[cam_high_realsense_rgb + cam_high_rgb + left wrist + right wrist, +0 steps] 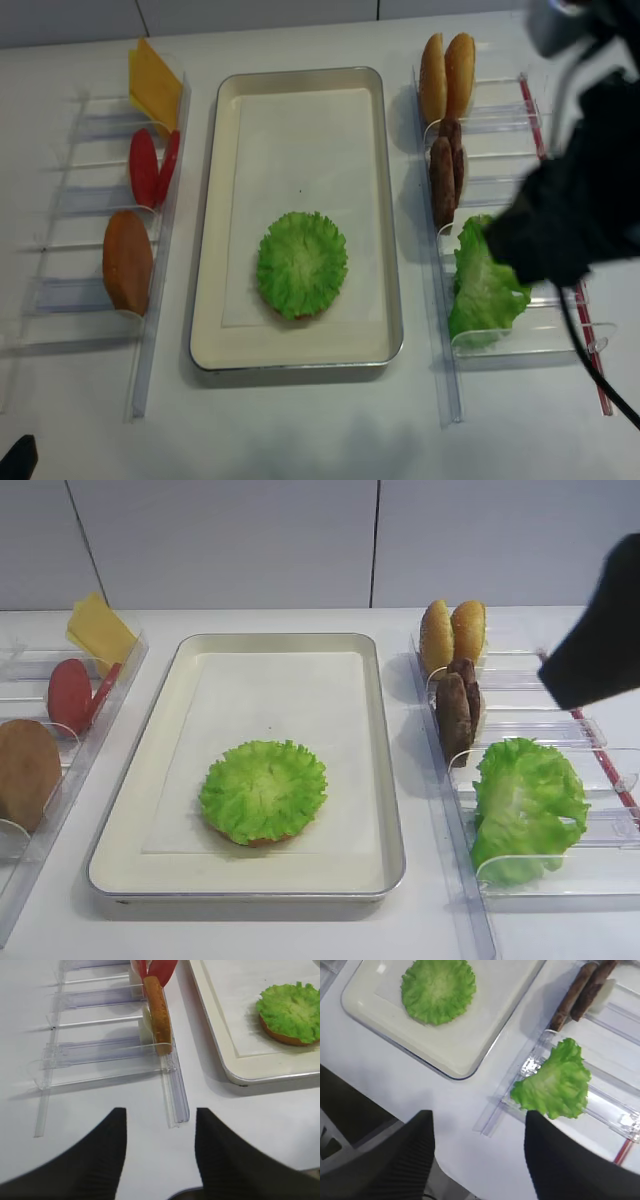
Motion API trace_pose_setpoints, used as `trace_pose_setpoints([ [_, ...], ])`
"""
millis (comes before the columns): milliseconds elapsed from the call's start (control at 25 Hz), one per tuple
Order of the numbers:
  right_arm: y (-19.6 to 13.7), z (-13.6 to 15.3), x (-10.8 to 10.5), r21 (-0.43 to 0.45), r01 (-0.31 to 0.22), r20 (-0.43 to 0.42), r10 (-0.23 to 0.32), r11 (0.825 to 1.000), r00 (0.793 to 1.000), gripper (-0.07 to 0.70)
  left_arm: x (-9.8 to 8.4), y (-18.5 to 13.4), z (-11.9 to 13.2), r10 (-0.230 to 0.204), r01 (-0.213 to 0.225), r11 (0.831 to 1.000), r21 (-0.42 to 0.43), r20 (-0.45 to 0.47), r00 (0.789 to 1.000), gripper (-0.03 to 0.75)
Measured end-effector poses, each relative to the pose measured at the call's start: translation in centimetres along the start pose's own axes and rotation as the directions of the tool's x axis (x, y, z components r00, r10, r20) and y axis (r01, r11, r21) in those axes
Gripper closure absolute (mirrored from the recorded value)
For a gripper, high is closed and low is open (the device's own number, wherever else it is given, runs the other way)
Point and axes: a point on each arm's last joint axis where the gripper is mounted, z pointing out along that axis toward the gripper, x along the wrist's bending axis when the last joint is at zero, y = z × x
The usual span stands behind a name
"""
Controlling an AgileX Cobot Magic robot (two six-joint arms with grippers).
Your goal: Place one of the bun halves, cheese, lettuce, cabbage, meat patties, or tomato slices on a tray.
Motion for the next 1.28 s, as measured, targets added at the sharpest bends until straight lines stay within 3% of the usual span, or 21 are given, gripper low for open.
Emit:
trace_pose_setpoints([
  [200, -4.6, -3.7, 0.0, -0.136, 0.052, 0.068, -0.043, 0.989, 0.997, 0.239, 0.0, 0.0, 0.0, 0.000, 0.000, 1.000, 0.000, 0.000, 1.000, 0.418],
  [360, -8.3, -6.2, -0.2, -0.269, 0.097, 0.132, -0.063, 0.958, 0.989, 0.246, 0.0, 0.0, 0.0, 0.000, 0.000, 1.000, 0.000, 0.000, 1.000, 0.418],
  [520, -12.0, -6.3, -1.0, -0.330, 0.122, 0.202, -0.056, 0.936, 0.978, 0.248, 0.0, 0.0, 0.0, 0.000, 0.000, 1.000, 0.000, 0.000, 1.000, 0.418],
  [680, -15.7, -4.7, -1.7, -0.376, 0.130, 0.229, -0.044, 0.917, 0.972, 0.248, 0.0, 0.0, 0.0, 0.000, 0.000, 1.000, 0.000, 0.000, 1.000, 0.418],
  [840, -19.0, -2.7, -2.2, -0.423, 0.093, 0.269, 0.027, 0.901, 0.963, 0.248, 0.0, 0.0, 0.0, 0.000, 0.000, 1.000, 0.000, 0.000, 1.000, 0.418],
  [1000, -21.0, -1.2, -2.3, -0.478, 0.036, 0.337, 0.145, 0.878, 0.930, 0.248, 0.0, 0.0, 0.0, 0.000, 0.000, 1.000, 0.000, 0.000, 1.000, 0.418],
  [1160, -21.1, -0.2, -2.1, -0.476, -0.015, 0.403, 0.234, 0.879, 0.885, 0.248, 0.0, 0.0, 0.0, 0.001, -0.001, 1.000, -0.002, -0.002, 1.000, 0.418],
  [1280, -20.8, 0.6, -1.7, -0.480, -0.024, 0.427, 0.257, 0.877, 0.867, 0.249, 0.0, 0.0, 0.0, 0.001, -0.001, 1.000, -0.002, -0.002, 1.000, 0.418],
])
